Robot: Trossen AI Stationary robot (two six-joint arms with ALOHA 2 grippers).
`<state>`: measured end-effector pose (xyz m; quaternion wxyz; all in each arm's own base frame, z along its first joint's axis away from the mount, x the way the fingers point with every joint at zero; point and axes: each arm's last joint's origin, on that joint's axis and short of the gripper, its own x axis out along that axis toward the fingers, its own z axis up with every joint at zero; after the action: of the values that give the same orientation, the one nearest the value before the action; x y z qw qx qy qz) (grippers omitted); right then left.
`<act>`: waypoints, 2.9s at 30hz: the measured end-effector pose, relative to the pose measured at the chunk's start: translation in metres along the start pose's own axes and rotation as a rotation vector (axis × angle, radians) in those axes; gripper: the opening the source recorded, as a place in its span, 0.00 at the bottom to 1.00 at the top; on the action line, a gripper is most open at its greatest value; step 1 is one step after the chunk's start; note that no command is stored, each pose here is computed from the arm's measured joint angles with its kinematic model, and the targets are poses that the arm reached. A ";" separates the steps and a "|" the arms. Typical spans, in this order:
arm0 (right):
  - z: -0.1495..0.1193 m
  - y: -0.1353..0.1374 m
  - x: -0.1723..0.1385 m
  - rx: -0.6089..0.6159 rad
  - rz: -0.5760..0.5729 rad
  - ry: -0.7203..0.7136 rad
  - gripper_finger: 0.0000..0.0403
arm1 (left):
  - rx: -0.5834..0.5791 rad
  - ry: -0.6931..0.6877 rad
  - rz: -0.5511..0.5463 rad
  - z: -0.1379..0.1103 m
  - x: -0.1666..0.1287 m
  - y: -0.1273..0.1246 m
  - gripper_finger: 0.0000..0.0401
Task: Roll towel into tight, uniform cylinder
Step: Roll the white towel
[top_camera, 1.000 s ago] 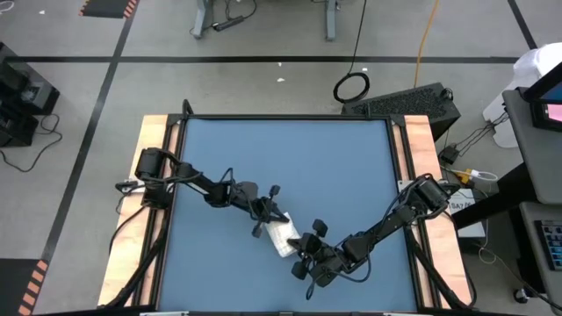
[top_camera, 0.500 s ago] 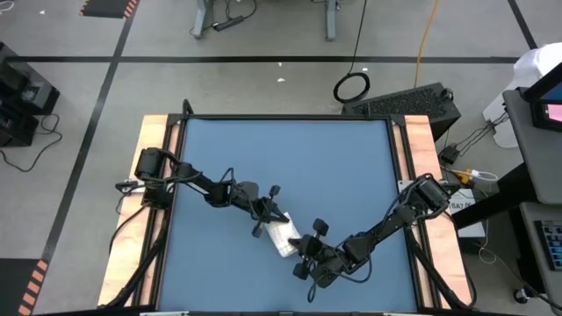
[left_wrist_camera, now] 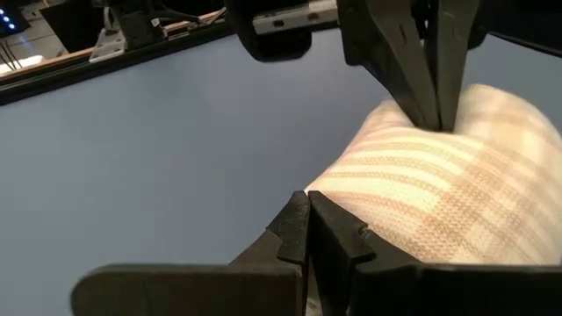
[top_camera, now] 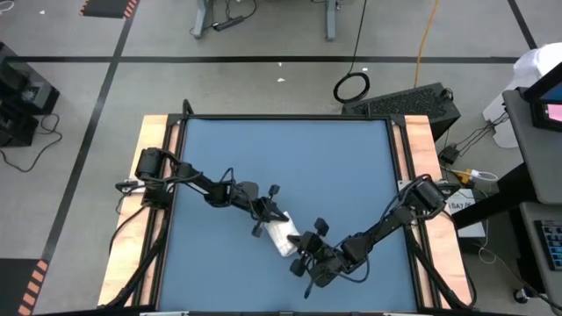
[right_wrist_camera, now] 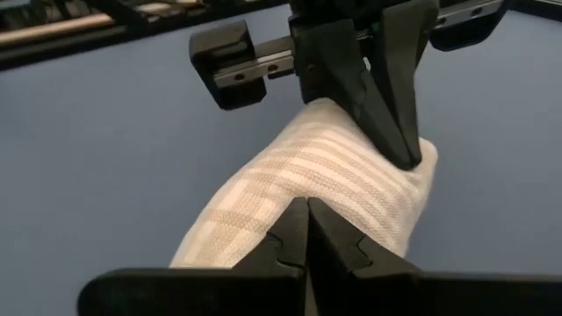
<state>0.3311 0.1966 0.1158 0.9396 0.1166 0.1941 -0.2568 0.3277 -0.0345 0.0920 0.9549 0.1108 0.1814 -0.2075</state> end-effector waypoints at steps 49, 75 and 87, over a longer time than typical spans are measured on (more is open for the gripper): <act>-0.035 0.002 0.009 0.066 -0.041 -0.039 0.00 | 0.137 -0.132 -0.180 0.042 -0.016 -0.006 0.04; -0.033 0.005 0.004 -0.008 -0.028 -0.048 0.00 | -0.014 -0.027 -0.150 0.019 -0.007 -0.002 0.04; -0.033 0.006 0.003 0.012 -0.021 -0.042 0.00 | 0.063 -0.095 -0.080 0.043 -0.021 0.013 0.04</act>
<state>0.3264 0.2106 0.0850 0.9399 0.1148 0.1738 -0.2705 0.3284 -0.0275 0.1412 0.9494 0.1236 0.1335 -0.2561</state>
